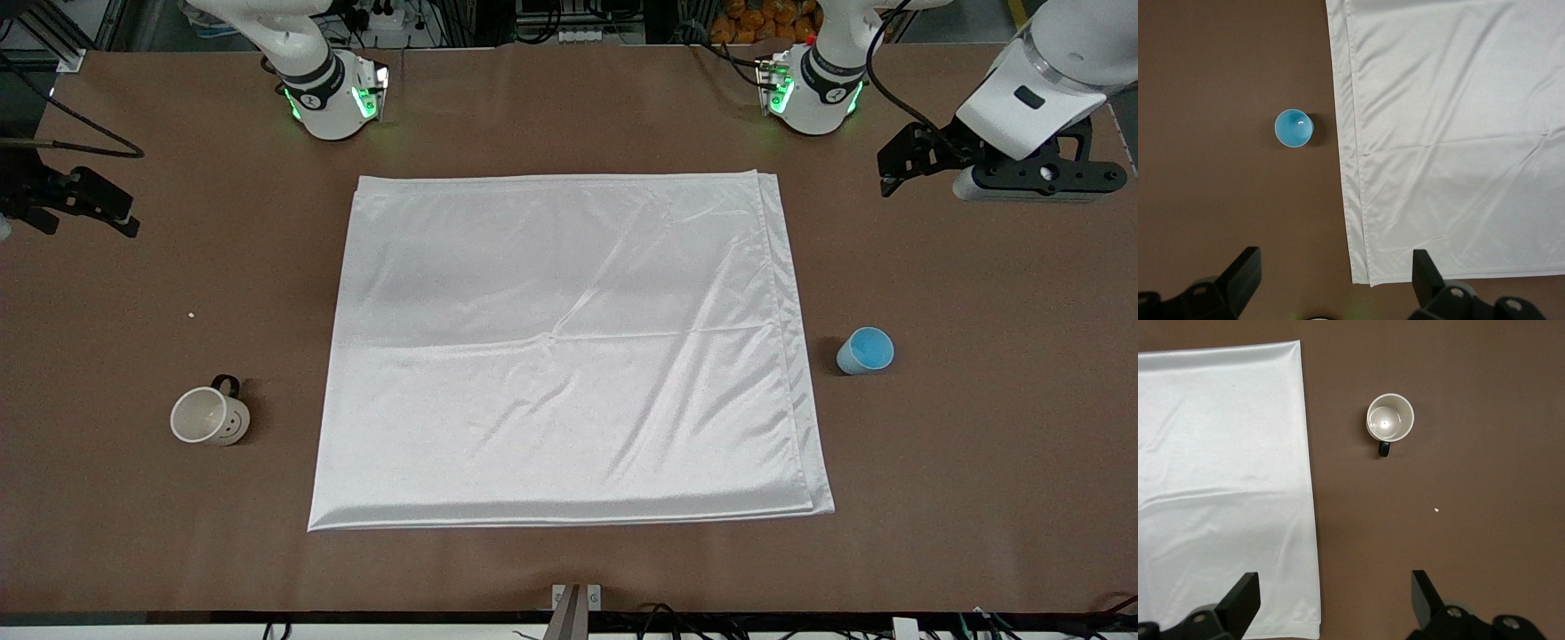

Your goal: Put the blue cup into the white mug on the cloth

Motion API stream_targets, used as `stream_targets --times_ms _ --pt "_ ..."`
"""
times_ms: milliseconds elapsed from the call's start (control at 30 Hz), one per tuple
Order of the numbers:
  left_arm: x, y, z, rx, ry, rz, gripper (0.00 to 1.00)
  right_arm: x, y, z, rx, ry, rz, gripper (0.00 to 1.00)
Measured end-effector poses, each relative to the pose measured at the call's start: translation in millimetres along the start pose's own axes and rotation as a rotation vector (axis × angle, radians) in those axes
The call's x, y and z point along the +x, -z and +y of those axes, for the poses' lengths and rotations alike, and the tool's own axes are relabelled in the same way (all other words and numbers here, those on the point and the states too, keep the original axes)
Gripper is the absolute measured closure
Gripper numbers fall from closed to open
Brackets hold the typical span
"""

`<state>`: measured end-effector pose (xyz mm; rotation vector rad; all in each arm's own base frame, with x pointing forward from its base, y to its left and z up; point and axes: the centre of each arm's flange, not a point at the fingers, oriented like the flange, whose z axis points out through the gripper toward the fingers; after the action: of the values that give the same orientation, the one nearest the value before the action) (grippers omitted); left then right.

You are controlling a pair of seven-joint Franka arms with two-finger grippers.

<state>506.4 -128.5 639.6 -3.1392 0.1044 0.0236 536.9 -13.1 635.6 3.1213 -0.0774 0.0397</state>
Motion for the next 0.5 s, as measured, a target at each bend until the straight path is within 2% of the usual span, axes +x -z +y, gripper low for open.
stream_targets --times_ms 500 --pt "1.6 -0.7 -5.5 0.0 0.011 -0.001 0.0 0.2 -1.4 7.0 -0.001 -0.013 -0.006 0.0"
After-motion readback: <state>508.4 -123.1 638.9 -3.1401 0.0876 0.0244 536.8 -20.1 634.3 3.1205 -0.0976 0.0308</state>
